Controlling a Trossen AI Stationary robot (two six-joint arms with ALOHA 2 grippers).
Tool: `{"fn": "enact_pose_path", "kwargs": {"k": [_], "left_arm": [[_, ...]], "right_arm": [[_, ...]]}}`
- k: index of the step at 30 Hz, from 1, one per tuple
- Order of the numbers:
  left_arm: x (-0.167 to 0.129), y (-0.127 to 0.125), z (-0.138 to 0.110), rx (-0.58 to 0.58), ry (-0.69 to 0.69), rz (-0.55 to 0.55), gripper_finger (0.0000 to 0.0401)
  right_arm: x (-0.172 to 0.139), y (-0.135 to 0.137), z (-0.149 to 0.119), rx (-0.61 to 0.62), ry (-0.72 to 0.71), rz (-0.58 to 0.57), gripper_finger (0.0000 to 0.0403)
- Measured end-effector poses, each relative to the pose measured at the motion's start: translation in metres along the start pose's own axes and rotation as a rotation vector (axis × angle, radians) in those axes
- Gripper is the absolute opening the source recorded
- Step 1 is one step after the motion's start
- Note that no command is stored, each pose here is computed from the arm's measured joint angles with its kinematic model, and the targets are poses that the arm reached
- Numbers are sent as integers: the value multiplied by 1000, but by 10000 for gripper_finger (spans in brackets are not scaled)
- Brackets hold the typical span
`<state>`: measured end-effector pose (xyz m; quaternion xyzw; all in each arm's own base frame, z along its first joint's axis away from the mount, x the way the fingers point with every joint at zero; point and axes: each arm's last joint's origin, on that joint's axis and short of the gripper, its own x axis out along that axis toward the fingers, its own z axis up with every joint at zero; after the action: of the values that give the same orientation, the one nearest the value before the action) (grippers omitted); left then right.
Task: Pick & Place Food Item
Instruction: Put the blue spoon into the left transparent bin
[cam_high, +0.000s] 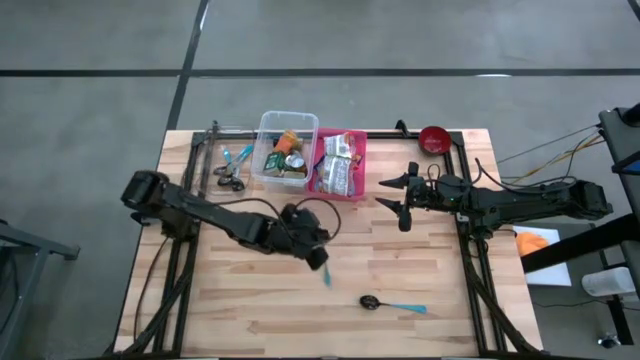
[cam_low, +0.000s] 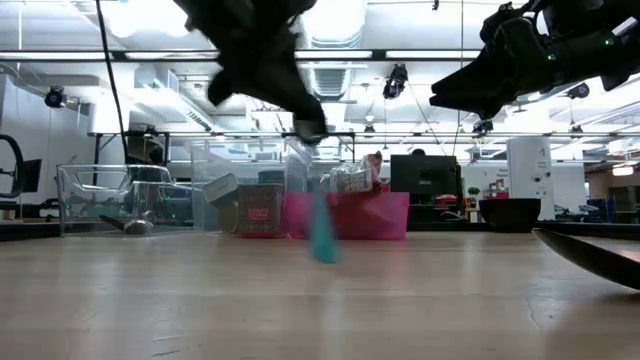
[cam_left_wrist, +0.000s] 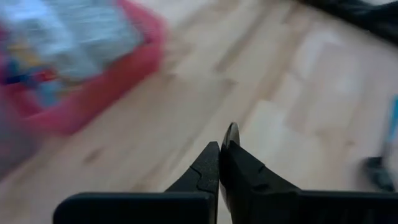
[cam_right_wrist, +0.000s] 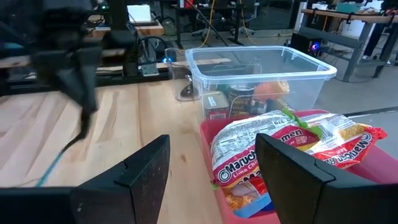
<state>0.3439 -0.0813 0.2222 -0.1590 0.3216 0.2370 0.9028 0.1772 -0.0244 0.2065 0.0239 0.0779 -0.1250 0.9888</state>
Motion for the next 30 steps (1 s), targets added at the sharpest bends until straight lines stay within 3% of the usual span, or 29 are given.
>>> {"fn": "enact_pose_path", "kwargs": {"k": [9, 19, 30], "left_arm": [[-55, 39, 9, -55, 25, 221, 14], [-92, 75, 1, -113, -56, 222, 4], [-113, 94, -2, -200, -60, 226, 4]], "right_arm": [[0, 0, 0, 0, -1, 0, 235], [0, 0, 0, 1, -1, 0, 235], [0, 0, 0, 1, -1, 0, 235]]}}
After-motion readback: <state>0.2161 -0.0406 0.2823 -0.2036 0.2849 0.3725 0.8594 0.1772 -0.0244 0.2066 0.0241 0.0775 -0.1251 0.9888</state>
